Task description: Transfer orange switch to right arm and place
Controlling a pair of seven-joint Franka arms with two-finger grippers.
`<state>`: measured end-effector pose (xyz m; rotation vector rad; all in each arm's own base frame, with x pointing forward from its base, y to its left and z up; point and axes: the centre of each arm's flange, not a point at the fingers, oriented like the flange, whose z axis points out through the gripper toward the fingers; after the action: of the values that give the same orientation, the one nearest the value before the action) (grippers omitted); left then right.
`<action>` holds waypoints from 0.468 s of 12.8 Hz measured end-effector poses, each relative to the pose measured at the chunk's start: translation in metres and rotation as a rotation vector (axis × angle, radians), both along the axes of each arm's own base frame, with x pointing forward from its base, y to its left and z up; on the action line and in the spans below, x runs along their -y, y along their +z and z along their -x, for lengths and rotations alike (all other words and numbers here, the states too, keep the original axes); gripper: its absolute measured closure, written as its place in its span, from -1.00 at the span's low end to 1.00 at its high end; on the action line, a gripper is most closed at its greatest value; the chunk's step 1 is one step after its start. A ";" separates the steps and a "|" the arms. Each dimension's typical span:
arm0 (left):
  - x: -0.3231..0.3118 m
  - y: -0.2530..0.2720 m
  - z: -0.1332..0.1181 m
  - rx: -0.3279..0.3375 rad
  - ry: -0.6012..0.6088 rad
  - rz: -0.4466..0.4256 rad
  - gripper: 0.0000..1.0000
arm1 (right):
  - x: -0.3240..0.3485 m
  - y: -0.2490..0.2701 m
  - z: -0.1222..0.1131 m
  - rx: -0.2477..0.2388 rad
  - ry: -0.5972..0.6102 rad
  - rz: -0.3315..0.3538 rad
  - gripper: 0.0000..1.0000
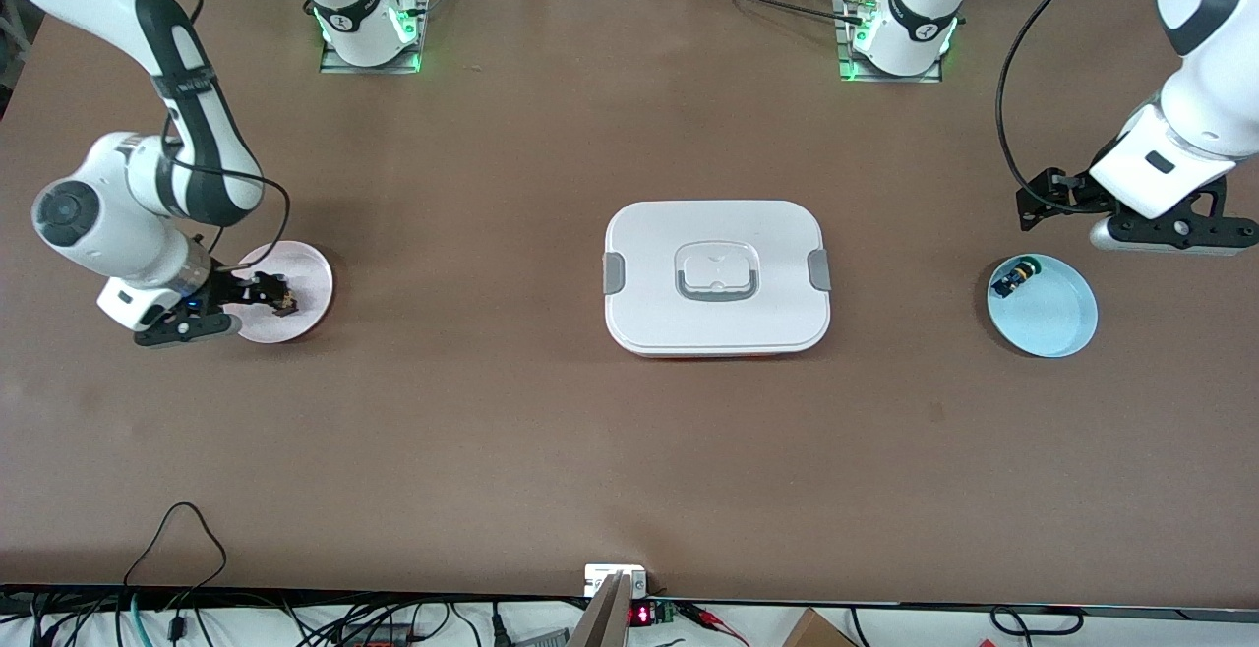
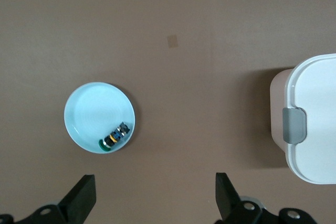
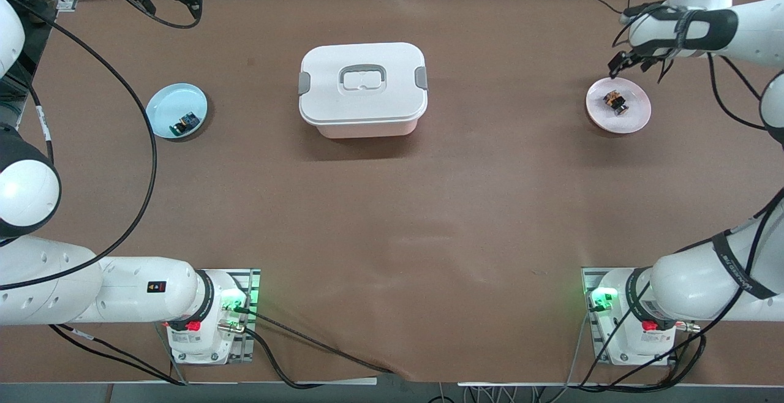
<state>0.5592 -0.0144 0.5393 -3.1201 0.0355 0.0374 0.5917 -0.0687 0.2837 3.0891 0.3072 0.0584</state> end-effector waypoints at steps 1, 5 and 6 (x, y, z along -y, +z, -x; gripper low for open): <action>-0.012 -0.002 0.001 -0.015 0.026 0.037 -1.00 | -0.002 0.026 0.005 -0.020 -0.030 -0.018 -1.00; -0.021 -0.007 -0.006 -0.049 0.031 0.077 -1.00 | -0.045 0.148 0.023 -0.045 -0.056 -0.047 -1.00; -0.018 -0.006 -0.006 -0.058 0.025 0.078 -1.00 | -0.054 0.178 0.028 -0.060 -0.051 -0.050 -1.00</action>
<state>0.5657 0.0032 0.5336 -3.1965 -0.0011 0.1301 0.5638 -0.0151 0.4616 3.1512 0.2321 -0.0285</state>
